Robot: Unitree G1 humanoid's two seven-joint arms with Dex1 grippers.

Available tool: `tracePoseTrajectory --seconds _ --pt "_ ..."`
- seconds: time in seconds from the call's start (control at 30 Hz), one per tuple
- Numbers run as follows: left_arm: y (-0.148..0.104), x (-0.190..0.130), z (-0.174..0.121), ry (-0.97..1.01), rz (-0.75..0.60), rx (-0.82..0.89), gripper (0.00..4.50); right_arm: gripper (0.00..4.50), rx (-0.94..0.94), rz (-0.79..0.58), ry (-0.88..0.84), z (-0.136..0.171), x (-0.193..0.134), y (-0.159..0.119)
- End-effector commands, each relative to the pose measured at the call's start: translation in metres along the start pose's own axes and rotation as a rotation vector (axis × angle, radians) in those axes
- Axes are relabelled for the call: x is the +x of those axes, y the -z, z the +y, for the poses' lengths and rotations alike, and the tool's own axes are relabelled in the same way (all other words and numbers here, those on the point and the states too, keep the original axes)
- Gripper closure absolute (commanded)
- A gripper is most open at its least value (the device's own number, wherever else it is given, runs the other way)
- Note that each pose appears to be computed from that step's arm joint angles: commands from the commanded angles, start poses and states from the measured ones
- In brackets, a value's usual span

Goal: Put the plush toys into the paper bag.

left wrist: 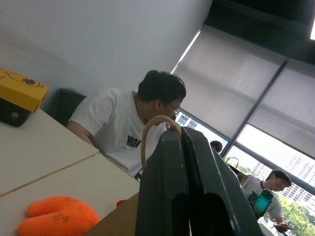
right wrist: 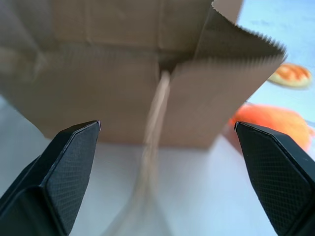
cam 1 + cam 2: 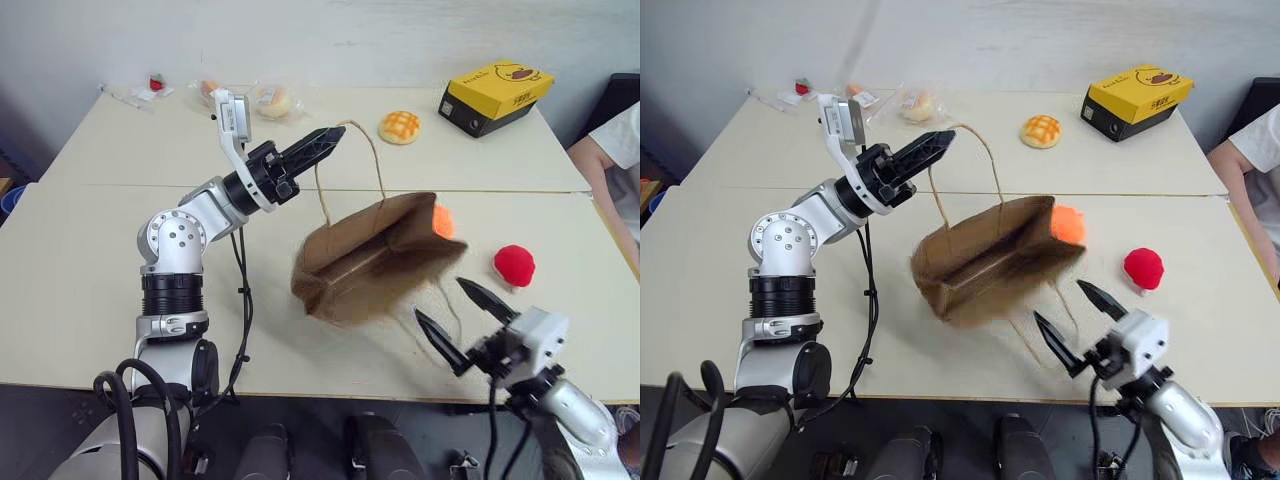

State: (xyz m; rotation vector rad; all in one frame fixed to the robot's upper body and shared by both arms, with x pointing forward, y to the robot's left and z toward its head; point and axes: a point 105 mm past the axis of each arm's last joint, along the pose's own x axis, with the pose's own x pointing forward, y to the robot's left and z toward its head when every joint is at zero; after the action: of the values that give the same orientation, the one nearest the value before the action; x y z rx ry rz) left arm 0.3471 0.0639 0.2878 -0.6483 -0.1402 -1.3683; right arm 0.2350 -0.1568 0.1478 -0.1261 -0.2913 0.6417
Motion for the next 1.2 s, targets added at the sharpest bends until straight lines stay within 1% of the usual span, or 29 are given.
tracePoseTrajectory --seconds 0.03,0.17,0.27,0.33,0.4,0.53,0.63,0.77,0.9,0.93,1.0,1.07,1.13,1.2 --pt "-0.008 0.011 -0.012 0.063 0.007 0.064 4.50 0.03 -0.035 -0.095 -0.073 0.012 0.031 -0.021" --pt "0.002 0.016 -0.015 0.083 0.070 0.131 4.50 0.03 -0.029 -0.158 -0.133 0.020 0.064 -0.031" --pt "0.005 0.018 -0.015 0.088 0.091 0.166 4.50 0.03 -0.041 -0.150 -0.143 0.020 0.077 -0.027" --pt "0.004 0.018 -0.015 0.086 0.086 0.182 4.50 0.03 -0.071 -0.124 -0.132 0.016 0.080 -0.023" --pt "0.000 0.017 -0.013 0.071 0.067 0.199 4.50 0.03 -0.086 -0.134 -0.119 0.012 0.080 -0.025" --pt "-0.009 0.009 -0.010 0.038 0.062 0.244 4.50 0.03 -0.081 -0.227 -0.102 0.007 0.076 -0.045" --pt "-0.025 0.002 -0.009 0.018 0.057 0.299 4.50 0.03 -0.064 -0.284 -0.139 0.010 0.073 -0.059" --pt "-0.058 -0.007 -0.008 -0.009 0.053 0.388 4.50 0.03 -0.038 -0.331 -0.150 0.010 0.073 -0.074" --pt "-0.085 -0.009 -0.011 0.000 0.066 0.453 4.50 0.03 0.033 -0.383 -0.214 0.019 0.081 -0.090" --pt "-0.088 -0.008 -0.012 0.012 0.087 0.477 4.50 0.03 0.047 -0.389 -0.233 0.023 0.085 -0.091" --pt "-0.085 -0.007 -0.014 0.040 0.144 0.513 4.50 0.03 0.072 -0.392 -0.248 0.028 0.093 -0.089" --pt "-0.074 -0.005 -0.012 0.067 0.217 0.534 4.50 0.03 0.070 -0.378 -0.244 0.030 0.101 -0.082" --pt "-0.059 -0.003 -0.011 0.094 0.290 0.556 4.50 0.03 0.084 -0.371 -0.204 0.026 0.103 -0.077" --pt "-0.035 -0.004 -0.007 0.117 0.378 0.567 4.50 0.03 0.092 -0.353 -0.160 0.019 0.099 -0.070"
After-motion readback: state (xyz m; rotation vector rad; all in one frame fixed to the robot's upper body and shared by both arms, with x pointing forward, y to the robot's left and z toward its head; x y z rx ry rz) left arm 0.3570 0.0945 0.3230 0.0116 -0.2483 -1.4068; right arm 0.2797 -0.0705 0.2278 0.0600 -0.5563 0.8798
